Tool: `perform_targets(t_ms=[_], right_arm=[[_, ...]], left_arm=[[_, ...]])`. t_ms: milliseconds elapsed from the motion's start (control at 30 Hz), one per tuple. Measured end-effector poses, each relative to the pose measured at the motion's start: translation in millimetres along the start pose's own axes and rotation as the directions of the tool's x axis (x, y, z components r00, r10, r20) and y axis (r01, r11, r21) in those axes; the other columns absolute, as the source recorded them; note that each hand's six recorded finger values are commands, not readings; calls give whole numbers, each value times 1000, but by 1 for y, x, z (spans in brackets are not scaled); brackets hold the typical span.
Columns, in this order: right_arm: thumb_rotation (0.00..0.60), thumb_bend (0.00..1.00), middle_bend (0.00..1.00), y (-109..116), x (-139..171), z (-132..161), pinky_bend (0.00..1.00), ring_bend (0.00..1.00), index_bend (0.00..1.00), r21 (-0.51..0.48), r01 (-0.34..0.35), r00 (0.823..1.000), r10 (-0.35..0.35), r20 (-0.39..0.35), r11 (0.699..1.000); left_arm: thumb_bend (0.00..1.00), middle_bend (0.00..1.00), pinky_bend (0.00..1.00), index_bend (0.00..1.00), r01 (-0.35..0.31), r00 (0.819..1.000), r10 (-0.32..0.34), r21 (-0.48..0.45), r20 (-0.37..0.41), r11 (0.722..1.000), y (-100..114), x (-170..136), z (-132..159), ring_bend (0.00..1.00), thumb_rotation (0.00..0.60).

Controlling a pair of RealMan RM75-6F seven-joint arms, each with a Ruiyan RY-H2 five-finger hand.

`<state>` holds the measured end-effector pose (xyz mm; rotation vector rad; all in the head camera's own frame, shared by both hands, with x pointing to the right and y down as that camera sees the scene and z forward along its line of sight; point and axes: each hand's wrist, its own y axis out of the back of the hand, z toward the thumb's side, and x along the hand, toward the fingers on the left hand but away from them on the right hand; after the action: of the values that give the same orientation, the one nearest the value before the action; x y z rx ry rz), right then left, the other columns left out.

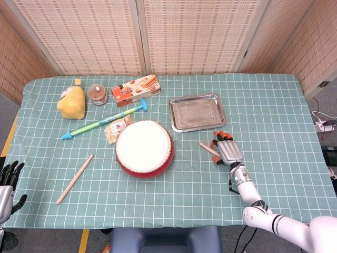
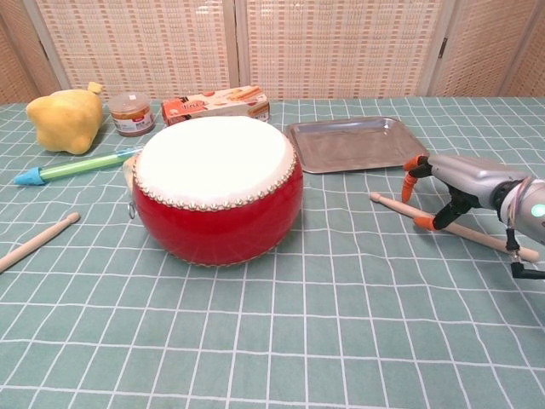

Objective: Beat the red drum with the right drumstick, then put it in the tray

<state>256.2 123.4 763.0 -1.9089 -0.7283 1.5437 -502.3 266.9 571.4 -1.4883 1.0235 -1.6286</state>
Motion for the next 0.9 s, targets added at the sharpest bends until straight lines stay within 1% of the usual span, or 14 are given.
perform_targets(t_ms=[267, 367, 600, 900], right_arm=[[600, 350, 63, -2, -2, -2, 101, 0, 421, 17, 6, 1000, -6, 10, 1000], [600, 351, 63, -3, -4, -3, 101, 0, 432, 7, 3, 1000, -3, 17, 1000], [600, 354, 66, -9, -6, 4, 101, 0, 471, 1, -9, 1000, 9, -2, 1000], [600, 439, 96, -13, -6, 6, 101, 0, 563, -12, -7, 1000, 6, -15, 1000]], left_arm=[[253, 0, 0, 0, 5, 1000, -5, -2, -1, 1000, -1, 0, -1, 0, 600], [253, 0, 0, 0, 4, 1000, -4, -2, -6, 1000, -1, 0, -3, 0, 600], [254, 0, 0, 0, 8, 1000, -8, -2, -6, 1000, -2, 0, -3, 0, 600], [254, 0, 0, 0, 9, 1000, -9, -8, -9, 1000, -2, -1, -5, 0, 600]])
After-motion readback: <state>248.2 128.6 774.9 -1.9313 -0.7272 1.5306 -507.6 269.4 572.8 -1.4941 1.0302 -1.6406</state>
